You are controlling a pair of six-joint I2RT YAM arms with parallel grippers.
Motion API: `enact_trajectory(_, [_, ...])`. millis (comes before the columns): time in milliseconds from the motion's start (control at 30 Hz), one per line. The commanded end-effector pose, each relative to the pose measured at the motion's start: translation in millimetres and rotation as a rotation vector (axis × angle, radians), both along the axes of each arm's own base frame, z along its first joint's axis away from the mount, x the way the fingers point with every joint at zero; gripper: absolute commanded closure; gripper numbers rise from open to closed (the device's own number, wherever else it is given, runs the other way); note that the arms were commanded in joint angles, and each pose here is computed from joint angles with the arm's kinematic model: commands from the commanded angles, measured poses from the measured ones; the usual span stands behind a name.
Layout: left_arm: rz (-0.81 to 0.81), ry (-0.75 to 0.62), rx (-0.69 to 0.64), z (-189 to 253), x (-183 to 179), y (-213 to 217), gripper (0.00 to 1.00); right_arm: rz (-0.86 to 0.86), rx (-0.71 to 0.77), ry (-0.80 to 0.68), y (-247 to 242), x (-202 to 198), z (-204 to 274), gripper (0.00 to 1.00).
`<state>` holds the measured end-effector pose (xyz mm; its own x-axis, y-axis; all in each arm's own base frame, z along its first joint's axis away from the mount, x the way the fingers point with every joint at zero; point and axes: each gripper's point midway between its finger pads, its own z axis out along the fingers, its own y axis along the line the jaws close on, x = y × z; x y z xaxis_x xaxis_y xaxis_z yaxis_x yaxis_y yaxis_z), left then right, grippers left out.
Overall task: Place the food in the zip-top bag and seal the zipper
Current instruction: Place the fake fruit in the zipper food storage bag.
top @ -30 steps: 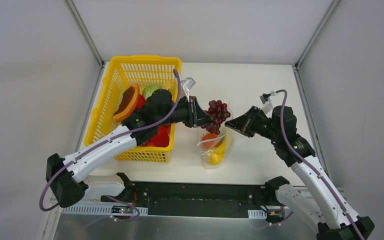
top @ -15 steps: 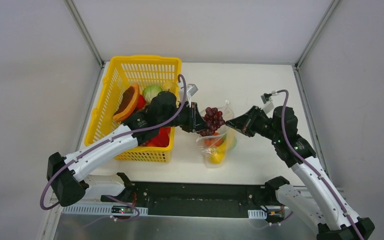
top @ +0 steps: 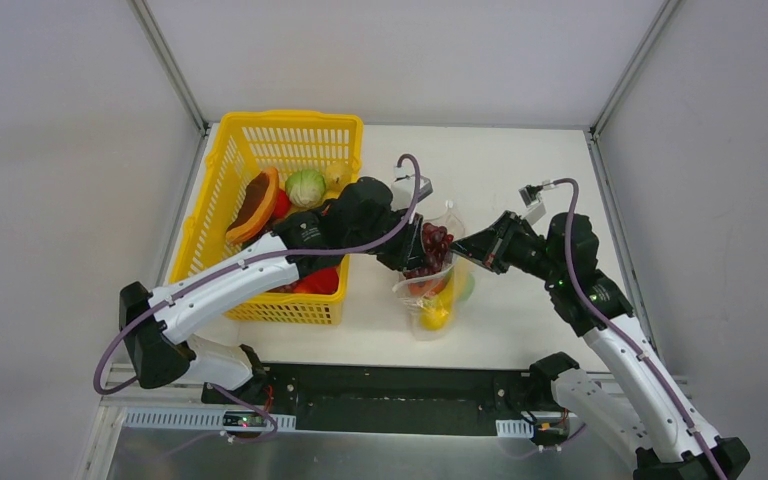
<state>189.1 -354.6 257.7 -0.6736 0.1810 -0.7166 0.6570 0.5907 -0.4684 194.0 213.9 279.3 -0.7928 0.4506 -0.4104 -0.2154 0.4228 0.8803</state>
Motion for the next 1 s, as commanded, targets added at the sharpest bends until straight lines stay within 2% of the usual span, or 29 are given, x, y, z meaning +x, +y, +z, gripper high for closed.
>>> enact_trajectory(0, [-0.092,-0.093,0.034,18,-9,-5,0.91,0.023,0.042,-0.060,4,1,16,0.99])
enact_trajectory(133, [-0.072,-0.092,0.109,7,-4,0,0.88,0.024,0.044,-0.065,4,1,17,0.99])
enact_trajectory(300, [-0.052,-0.093,0.121,5,0,-2,0.79,0.024,0.050,-0.076,4,-1,20,0.99])
enact_trajectory(433, [-0.027,-0.099,0.131,4,5,0,0.61,0.026,0.056,-0.091,3,-2,22,0.99])
enact_trajectory(500, [-0.029,-0.105,0.113,8,4,-1,0.60,0.029,0.060,-0.101,3,-3,24,0.99])
enact_trajectory(767, [-0.047,-0.151,0.024,33,1,-4,0.34,0.025,0.087,-0.106,4,-2,26,0.99])
enact_trajectory(967, [-0.015,-0.217,-0.027,58,0,10,0.27,-0.006,0.107,-0.121,0,-1,28,0.99])
